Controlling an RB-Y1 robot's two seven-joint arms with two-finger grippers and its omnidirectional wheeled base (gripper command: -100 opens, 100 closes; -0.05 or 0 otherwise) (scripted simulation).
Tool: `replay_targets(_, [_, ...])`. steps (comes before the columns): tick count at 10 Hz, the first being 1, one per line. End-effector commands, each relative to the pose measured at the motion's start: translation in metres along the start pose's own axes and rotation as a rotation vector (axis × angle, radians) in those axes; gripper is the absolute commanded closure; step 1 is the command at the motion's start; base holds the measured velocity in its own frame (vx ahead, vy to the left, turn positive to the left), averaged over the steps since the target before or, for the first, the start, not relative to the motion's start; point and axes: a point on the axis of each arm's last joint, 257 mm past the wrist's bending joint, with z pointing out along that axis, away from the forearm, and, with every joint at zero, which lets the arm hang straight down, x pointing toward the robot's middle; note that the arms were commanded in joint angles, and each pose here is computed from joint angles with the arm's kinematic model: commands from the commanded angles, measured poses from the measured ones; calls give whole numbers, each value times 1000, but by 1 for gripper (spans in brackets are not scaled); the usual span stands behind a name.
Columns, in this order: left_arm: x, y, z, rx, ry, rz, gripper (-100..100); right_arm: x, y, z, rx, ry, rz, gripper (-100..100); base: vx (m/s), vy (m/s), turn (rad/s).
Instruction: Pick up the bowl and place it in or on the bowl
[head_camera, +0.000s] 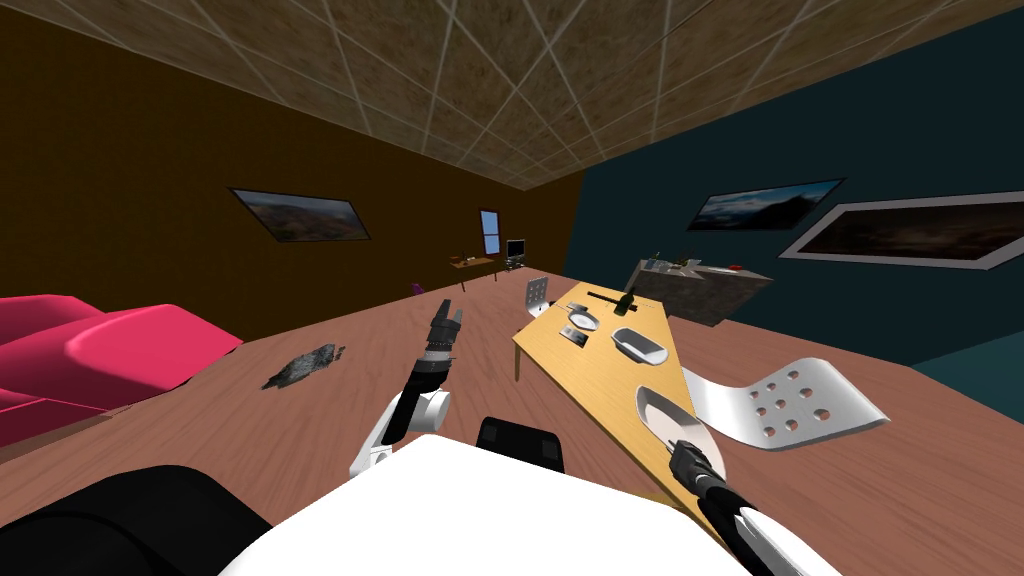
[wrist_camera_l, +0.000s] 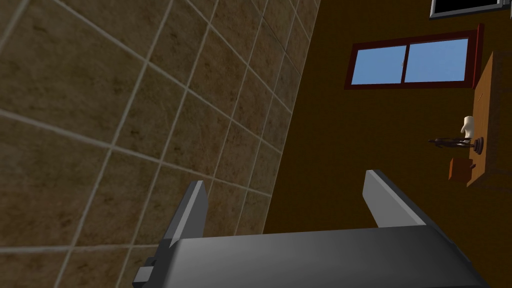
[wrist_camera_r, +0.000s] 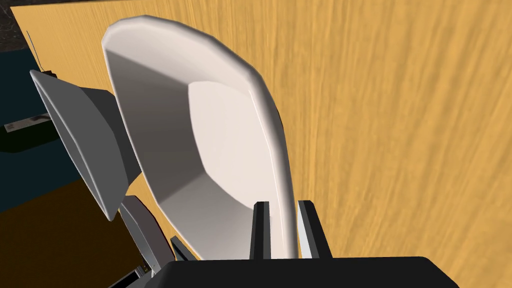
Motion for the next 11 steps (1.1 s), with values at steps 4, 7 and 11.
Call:
replay_targets(4, [0,0,0,0,0,0,0,21,-1,-14,6,9,4,100,12,26,21])
replay_targets(7, [0,0,0,0,0,0,0,39,-10,-14,7,41,-16,100,-23,17,-3])
replay_targets(11, [0,0,0,0,0,0,0,81,-22,-22,-1,113,-53,100,-94,49,8])
